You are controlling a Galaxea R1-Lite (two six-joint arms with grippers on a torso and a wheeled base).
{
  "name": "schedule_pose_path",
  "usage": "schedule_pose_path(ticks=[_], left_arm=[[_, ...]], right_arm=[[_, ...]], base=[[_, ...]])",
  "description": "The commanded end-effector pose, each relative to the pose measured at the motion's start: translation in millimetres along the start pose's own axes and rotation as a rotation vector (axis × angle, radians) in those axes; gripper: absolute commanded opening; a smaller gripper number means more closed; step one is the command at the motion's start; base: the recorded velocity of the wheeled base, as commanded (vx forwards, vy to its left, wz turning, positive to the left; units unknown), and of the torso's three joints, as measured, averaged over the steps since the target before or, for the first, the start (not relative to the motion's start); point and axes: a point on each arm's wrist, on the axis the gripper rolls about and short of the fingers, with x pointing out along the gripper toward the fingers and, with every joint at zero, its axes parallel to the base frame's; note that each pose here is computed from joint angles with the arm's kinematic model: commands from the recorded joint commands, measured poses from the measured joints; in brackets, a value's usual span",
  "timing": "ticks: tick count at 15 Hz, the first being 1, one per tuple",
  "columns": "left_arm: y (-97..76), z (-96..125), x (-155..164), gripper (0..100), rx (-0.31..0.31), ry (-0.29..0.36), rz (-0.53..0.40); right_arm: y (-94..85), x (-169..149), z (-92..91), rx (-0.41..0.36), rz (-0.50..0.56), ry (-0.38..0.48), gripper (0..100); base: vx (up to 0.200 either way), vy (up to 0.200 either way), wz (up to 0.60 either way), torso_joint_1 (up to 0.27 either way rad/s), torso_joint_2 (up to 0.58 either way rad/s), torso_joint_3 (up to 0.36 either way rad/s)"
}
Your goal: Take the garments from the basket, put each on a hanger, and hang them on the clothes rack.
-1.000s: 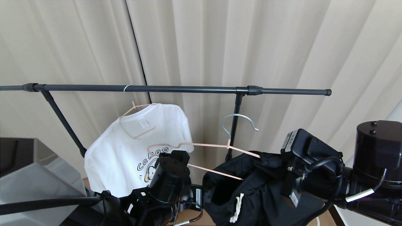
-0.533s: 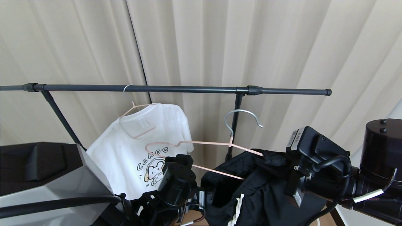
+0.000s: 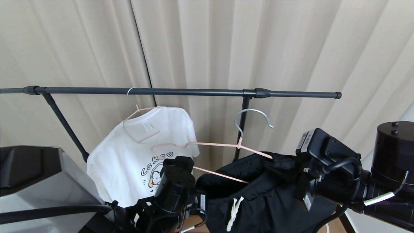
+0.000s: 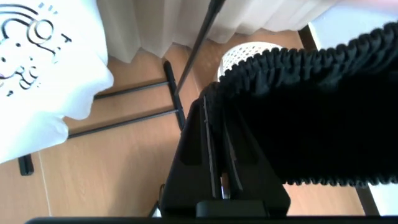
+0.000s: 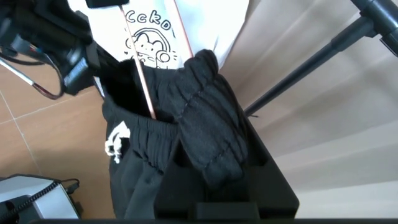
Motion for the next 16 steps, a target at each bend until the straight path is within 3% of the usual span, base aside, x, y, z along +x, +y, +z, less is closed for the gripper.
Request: schedule_pose_path(ticks=[1, 5, 11, 16], left_arm=[[5.4, 13.3, -17.9, 0, 0.0, -0.051, -0.006], [10.0, 15.6, -26.9, 0, 0.013, -0.064, -0.001], [38.7, 26.2, -32.7, 0, -0.034, -0.111, 0.086], [58.6, 30.0, -38.2, 0, -0.027, -0.173, 0.131]], right_arm=[[-0.8, 3.9, -3.0, 0.003, 0.0, 0.016, 0], [-1.4, 5.3, -4.4, 0.018, -0.001, 0.023, 0], [-5.6, 4.4, -6.2, 0.023, -0.017, 0.028, 0], [-5.7, 4.5, -8.6, 0.027, -0.018, 0.038, 0]], base=[[0.0, 0.0, 0.0, 0.0, 0.0, 0.0], [0.0, 0.0, 0.0, 0.0, 0.0, 0.0], [0.0, 0.0, 0.0, 0.0, 0.0, 0.0], [0.0, 0.0, 0.0, 0.0, 0.0, 0.0]])
